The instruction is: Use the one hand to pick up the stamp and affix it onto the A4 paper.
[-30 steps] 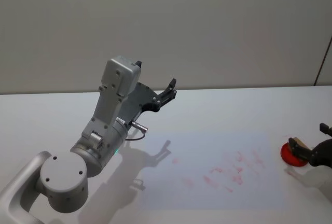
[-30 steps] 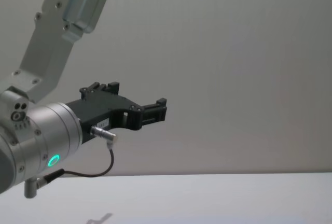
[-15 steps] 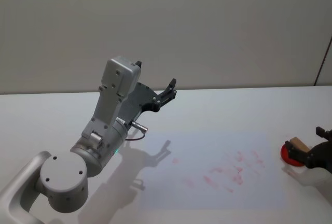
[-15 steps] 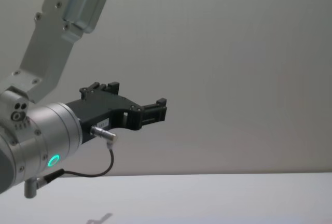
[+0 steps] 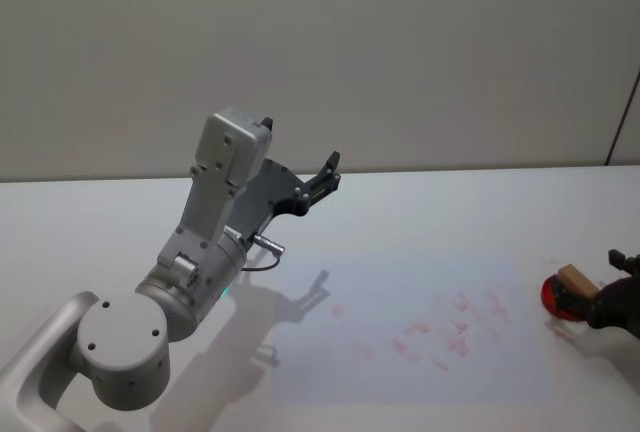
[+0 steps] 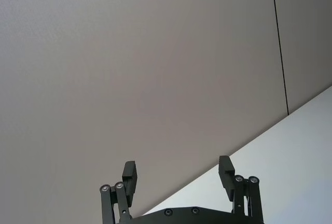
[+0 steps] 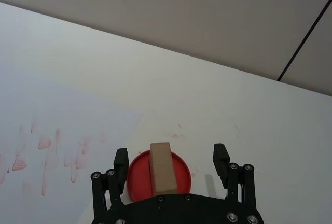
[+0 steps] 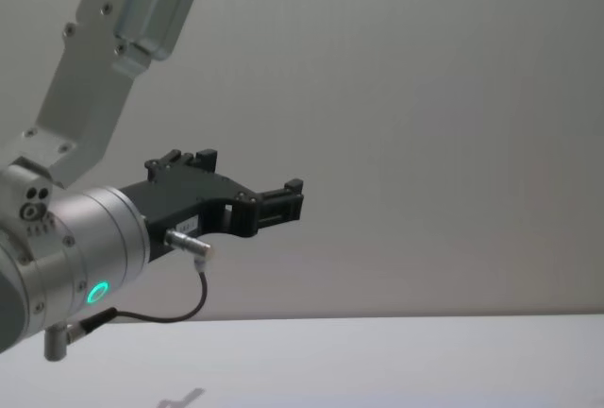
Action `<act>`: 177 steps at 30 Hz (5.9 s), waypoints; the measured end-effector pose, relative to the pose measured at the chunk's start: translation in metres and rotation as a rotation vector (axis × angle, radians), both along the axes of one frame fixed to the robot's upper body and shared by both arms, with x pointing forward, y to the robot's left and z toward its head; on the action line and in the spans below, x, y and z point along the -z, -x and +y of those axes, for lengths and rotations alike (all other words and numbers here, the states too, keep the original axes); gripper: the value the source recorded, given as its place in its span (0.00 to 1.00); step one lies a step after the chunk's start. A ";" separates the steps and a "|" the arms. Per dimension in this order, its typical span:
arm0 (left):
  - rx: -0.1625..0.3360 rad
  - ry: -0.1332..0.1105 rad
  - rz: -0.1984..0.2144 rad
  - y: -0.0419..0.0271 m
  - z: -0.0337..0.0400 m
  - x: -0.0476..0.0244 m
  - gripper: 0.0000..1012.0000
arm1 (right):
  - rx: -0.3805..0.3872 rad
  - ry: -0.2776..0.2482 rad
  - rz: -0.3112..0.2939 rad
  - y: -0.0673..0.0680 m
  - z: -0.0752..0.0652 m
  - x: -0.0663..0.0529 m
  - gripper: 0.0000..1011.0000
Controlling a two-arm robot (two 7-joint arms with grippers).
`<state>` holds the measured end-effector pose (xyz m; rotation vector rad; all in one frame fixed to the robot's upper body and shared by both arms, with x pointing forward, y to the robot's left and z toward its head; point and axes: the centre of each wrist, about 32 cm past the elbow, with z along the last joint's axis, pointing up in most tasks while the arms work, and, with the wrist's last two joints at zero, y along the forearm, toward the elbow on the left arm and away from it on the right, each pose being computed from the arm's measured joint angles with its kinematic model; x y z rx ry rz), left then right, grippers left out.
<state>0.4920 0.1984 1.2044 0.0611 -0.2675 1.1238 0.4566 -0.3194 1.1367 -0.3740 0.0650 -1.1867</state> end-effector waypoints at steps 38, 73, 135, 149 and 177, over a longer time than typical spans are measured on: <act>0.000 0.000 0.000 0.0000 0.0000 0.0000 0.99 | -0.010 0.031 0.023 -0.002 0.009 0.013 0.93; 0.000 0.000 0.000 0.0000 0.0000 0.0000 0.99 | -0.002 -0.026 0.004 -0.011 0.023 0.015 0.22; 0.000 0.000 0.000 0.0000 0.0000 0.0000 0.99 | -0.508 -0.021 0.018 0.017 0.041 0.015 0.22; 0.000 0.000 0.000 0.0000 0.0000 0.0000 0.99 | -0.528 0.011 0.027 0.018 0.036 0.019 0.22; 0.000 0.000 0.000 0.0000 0.0000 0.0000 0.99 | -0.462 0.025 0.072 0.017 0.031 0.023 0.22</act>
